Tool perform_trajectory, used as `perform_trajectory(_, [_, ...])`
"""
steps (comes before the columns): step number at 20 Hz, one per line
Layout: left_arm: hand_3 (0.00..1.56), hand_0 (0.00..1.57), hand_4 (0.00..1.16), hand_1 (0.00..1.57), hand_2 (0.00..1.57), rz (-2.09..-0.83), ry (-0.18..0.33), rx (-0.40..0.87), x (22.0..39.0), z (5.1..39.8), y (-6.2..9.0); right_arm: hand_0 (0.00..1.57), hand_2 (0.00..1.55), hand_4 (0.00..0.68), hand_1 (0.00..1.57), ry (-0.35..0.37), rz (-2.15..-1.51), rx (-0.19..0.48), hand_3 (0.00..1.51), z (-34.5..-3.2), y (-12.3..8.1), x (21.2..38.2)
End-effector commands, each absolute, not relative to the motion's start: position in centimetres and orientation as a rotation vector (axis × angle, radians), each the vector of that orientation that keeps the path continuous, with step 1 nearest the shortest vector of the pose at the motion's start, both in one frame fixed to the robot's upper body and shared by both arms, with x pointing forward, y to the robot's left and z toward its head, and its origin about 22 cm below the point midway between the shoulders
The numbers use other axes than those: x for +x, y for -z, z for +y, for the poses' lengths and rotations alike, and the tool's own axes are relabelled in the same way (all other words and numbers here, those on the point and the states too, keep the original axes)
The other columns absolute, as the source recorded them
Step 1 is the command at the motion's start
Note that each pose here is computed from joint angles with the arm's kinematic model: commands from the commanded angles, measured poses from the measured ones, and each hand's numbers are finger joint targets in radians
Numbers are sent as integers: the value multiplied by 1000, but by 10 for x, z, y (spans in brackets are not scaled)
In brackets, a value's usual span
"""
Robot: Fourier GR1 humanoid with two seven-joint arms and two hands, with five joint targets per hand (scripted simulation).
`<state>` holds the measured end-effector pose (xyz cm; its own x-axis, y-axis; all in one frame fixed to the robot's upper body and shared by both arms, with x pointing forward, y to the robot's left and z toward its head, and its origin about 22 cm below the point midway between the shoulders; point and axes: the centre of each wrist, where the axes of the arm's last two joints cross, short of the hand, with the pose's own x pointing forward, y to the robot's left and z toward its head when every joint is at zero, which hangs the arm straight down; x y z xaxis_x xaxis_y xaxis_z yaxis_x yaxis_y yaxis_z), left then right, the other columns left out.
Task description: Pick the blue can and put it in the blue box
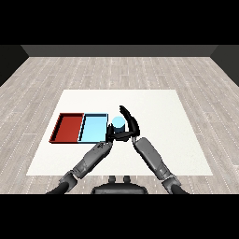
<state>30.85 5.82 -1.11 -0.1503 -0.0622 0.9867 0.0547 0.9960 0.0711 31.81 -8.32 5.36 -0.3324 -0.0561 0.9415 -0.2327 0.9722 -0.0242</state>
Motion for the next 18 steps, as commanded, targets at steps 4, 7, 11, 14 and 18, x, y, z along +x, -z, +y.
perform_trajectory(4, [1490,1571,1142,1571,1571,-1686,27,1,297,70,29,0,0,0,0,19,-1908,311,0,-125,-80,324])
perform_trajectory(7, [1481,1571,1147,1571,1571,-1727,15,65,309,80,22,0,0,0,0,46,-1947,337,0,-154,-71,316])
perform_trajectory(11, [1466,1571,1148,1571,1568,-1736,2,103,331,107,14,0,0,0,0,192,-2037,328,0,-175,-94,300])
perform_trajectory(14, [1475,1571,1153,1571,1571,-1737,-29,196,332,123,4,0,0,0,0,214,-2068,312,0,-207,-108,297])
perform_trajectory(18, [1470,1571,1145,1571,1562,-1712,0,257,347,159,5,0,0,0,0,259,-2068,253,0,-230,-107,290])
